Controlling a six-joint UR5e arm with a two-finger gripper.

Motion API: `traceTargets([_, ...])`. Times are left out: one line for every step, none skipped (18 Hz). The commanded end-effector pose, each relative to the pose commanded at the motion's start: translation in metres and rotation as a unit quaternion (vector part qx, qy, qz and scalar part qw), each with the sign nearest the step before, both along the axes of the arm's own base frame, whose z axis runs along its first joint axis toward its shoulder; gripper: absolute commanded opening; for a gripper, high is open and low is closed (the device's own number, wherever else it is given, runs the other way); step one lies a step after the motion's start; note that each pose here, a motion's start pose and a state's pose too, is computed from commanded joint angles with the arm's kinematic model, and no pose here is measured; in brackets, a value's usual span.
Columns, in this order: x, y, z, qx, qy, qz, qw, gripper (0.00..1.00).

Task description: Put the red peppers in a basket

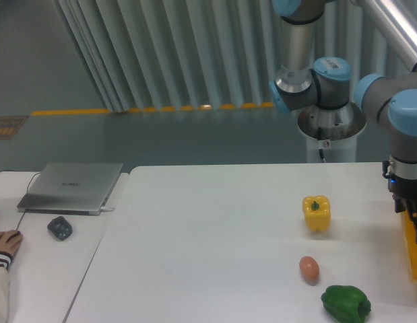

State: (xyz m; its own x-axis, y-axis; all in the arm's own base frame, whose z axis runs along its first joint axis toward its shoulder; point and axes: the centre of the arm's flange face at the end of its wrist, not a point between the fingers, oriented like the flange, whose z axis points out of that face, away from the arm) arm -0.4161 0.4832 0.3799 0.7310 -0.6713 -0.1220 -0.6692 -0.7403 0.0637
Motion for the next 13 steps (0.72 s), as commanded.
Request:
traceTargets([0.006, 0.004, 0.002, 0.002, 0.001, -0.005, 1.0000, 1.00])
traceTargets([0.012, 0.009, 0.003, 0.002, 0.001, -0.011, 0.9999, 1.00])
traceTargets([0.016, 0.012, 0.004, 0.003, 0.002, -0.013, 0.9999, 1.00])
traceTargets([0.022, 0.016, 0.004, 0.004, 0.001, -0.015, 0.9999, 1.00])
traceTargets([0.031, 0.023, 0.005, 0.006, 0.001, -0.016, 0.9999, 1.00])
traceTargets([0.038, 0.026, 0.009, 0.009, 0.003, -0.011, 0.9999, 1.00])
traceTargets([0.045, 0.030, 0.012, 0.013, 0.004, -0.005, 0.9999, 1.00])
traceTargets([0.054, 0.035, 0.011, 0.014, 0.002, -0.001, 0.9999, 1.00])
traceTargets([0.063, 0.041, 0.011, 0.016, 0.002, 0.003, 0.9999, 1.00])
traceTargets([0.071, 0.046, 0.012, 0.017, 0.002, 0.007, 0.9998, 1.00])
traceTargets([0.078, 0.051, 0.012, 0.019, 0.001, 0.015, 0.9997, 1.00])
traceTargets([0.085, 0.054, 0.011, 0.018, 0.002, 0.024, 0.9996, 1.00])
traceTargets([0.091, 0.057, 0.008, 0.016, 0.002, 0.033, 0.9993, 1.00])
